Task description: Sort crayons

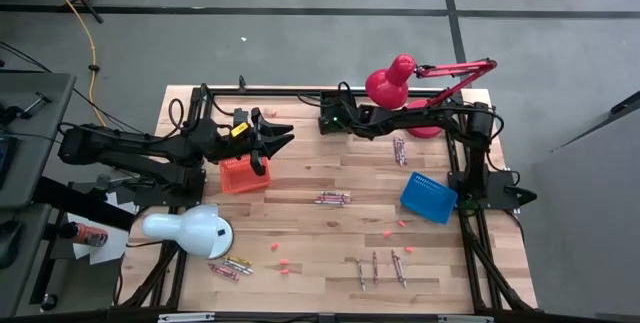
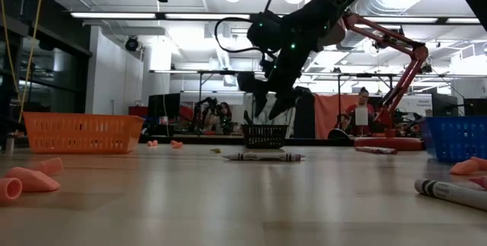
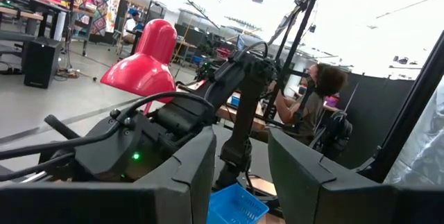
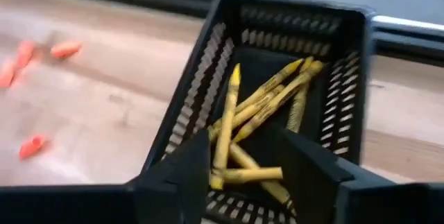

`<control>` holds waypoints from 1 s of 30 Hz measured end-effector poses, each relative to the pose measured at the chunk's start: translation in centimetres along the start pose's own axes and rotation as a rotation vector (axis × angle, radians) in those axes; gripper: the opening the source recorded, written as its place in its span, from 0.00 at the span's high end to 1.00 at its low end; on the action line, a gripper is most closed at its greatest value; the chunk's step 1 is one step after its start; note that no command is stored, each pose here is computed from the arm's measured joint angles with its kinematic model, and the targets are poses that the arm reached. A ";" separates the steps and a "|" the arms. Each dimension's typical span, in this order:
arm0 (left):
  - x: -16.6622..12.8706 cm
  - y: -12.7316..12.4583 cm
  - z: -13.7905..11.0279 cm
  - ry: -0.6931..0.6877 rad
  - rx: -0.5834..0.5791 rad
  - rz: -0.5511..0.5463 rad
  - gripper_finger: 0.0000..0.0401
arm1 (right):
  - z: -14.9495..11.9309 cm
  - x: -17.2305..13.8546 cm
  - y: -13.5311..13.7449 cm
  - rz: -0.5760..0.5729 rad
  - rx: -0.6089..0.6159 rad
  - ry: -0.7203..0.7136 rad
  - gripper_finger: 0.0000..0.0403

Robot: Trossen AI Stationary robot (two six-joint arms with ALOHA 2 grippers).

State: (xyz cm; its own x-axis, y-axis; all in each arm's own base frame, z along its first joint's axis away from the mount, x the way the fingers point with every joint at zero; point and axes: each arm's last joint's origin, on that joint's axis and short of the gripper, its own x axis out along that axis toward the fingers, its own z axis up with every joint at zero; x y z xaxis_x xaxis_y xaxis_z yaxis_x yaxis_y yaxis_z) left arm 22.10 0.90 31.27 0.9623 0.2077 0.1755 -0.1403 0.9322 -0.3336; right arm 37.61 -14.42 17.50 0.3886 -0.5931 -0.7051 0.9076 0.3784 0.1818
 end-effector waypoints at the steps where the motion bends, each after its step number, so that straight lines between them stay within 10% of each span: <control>1: 0.0 0.0 0.0 0.000 0.000 0.000 0.70 | 0.0 -0.2 0.1 0.025 -0.030 0.024 0.57; 10: 0.0 0.0 -0.1 0.009 0.002 0.003 0.70 | -3.4 -6.7 0.7 0.182 -0.420 0.112 0.55; 23: 0.2 0.6 0.1 0.019 0.032 0.029 0.70 | -7.1 -17.5 -4.3 0.677 -0.224 -0.165 0.55; 30: 3.9 0.3 0.2 0.589 0.098 -0.023 0.70 | -6.8 -17.8 -4.1 0.684 -0.269 -0.195 0.55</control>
State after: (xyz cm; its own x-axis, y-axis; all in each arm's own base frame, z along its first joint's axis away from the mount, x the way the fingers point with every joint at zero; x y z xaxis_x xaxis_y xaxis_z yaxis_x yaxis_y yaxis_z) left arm 25.73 2.04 32.00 0.9285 0.0141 -0.3710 -0.1121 0.9633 -0.2439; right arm 25.96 -0.63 24.65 0.8944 -0.2698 -0.3568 0.3943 0.8523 0.3437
